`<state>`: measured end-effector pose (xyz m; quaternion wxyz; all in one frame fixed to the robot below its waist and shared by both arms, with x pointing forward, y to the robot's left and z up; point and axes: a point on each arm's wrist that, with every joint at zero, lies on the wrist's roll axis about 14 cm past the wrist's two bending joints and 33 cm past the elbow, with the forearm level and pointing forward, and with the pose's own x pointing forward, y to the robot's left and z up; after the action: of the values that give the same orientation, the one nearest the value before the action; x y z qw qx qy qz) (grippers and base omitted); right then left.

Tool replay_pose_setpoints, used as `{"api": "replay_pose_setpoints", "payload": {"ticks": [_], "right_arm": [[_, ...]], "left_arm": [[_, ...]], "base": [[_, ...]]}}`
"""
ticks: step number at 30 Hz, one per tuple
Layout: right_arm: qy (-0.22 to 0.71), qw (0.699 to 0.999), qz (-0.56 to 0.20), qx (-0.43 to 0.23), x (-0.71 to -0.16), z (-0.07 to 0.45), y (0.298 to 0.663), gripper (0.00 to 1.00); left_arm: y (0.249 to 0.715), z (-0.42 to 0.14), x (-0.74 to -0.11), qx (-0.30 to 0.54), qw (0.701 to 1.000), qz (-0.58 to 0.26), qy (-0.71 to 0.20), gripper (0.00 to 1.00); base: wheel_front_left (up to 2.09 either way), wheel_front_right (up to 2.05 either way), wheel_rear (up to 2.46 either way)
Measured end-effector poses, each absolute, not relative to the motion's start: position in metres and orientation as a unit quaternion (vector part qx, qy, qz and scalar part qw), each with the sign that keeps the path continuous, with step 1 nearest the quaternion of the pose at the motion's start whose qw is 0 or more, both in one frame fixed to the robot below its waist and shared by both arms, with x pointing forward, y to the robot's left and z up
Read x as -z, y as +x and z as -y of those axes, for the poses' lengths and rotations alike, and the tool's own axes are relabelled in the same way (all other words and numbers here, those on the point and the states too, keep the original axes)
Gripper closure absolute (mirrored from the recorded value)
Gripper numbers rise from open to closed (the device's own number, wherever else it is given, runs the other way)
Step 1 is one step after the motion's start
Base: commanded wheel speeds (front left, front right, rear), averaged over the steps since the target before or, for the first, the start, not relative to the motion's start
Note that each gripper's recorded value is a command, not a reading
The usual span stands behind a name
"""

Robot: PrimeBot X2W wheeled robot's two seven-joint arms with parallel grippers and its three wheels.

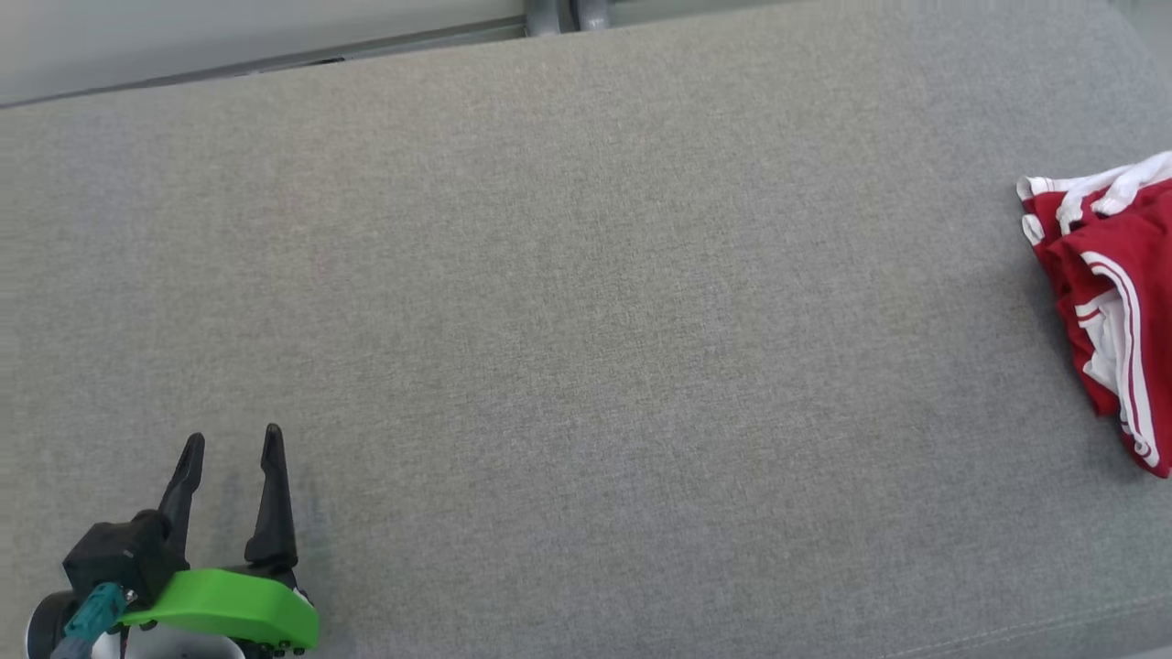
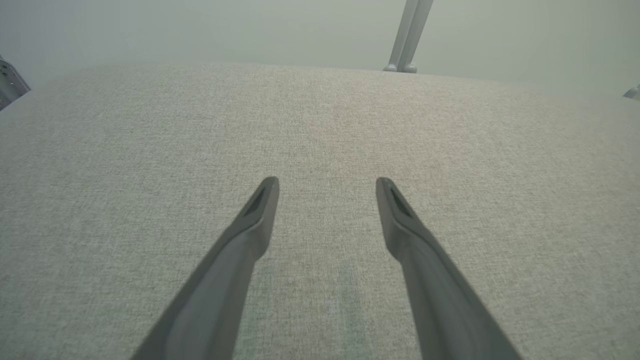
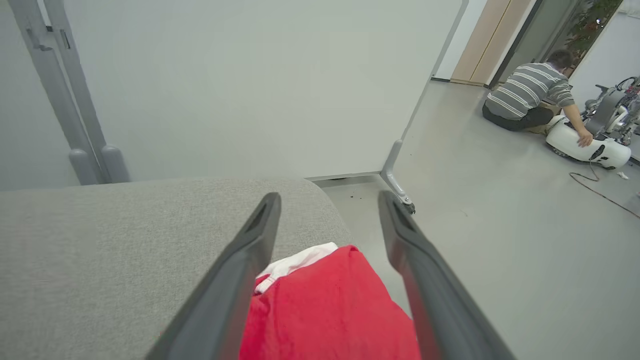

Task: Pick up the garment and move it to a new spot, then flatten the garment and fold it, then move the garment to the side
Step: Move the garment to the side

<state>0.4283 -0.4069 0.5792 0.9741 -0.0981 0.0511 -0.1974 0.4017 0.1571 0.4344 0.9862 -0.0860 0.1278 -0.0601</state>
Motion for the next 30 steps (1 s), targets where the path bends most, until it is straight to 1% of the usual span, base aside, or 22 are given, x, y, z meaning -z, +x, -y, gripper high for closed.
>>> {"api": "replay_pose_setpoints", "payload": {"ticks": [5, 7, 8, 10, 13, 16, 19, 22, 26, 30], "right_arm": [[-0.096, 0.983, 0.001, 0.159, -0.579, 0.37, 0.409, 0.0], [-0.063, 0.988, 0.018, 0.143, -0.568, 0.344, 0.395, 0.0], [-0.063, 0.988, 0.018, 0.143, -0.568, 0.344, 0.395, 0.0], [-0.036, 0.991, 0.027, 0.129, -0.56, 0.325, 0.387, 0.0], [-0.014, 0.995, 0.02, 0.098, -0.541, 0.294, 0.377, 0.0], [-0.02, 0.998, 0.0, 0.065, -0.52, 0.268, 0.367, 0.0], [-0.022, 0.999, -0.01, 0.025, -0.505, 0.237, 0.363, 0.0], [-0.019, 1.0, -0.006, 0.002, -0.498, 0.218, 0.362, 0.0], [-0.023, 1.0, -0.009, -0.017, -0.489, 0.202, 0.359, 0.0], [-0.009, 1.0, -0.009, -0.016, -0.484, 0.198, 0.357, 0.0]], "left_arm": [[0.382, -0.17, -0.444, 0.036, 0.989, -0.112, -0.085, 0.0], [0.372, -0.177, -0.453, 0.031, 0.991, -0.097, -0.084, 0.0], [0.372, -0.177, -0.453, 0.031, 0.991, -0.097, -0.084, 0.0], [0.366, -0.183, -0.459, 0.022, 0.992, -0.087, -0.088, 0.0], [0.354, -0.197, -0.461, 0.004, 0.993, -0.083, -0.084, 0.0], [0.347, -0.21, -0.468, -0.018, 0.994, -0.068, -0.082, 0.0], [0.339, -0.223, -0.473, -0.04, 0.994, -0.055, -0.084, 0.0], [0.333, -0.234, -0.475, -0.056, 0.994, -0.047, -0.085, 0.0], [0.323, -0.242, -0.474, -0.067, 0.993, -0.042, -0.09, 0.0], [0.318, -0.246, -0.473, -0.072, 0.992, -0.039, -0.093, 0.0]], "base": [[0.0, 0.0, 0.0], [0.0, 0.0, 0.0], [0.0, 0.0, 0.0], [0.0, 0.0, 0.0], [0.0, 0.0, 0.0], [0.0, 0.0, 0.0], [0.0, 0.0, 0.0], [0.0, 0.0, 0.0], [0.0, 0.0, 0.0], [0.0, 0.0, 0.0]]}}
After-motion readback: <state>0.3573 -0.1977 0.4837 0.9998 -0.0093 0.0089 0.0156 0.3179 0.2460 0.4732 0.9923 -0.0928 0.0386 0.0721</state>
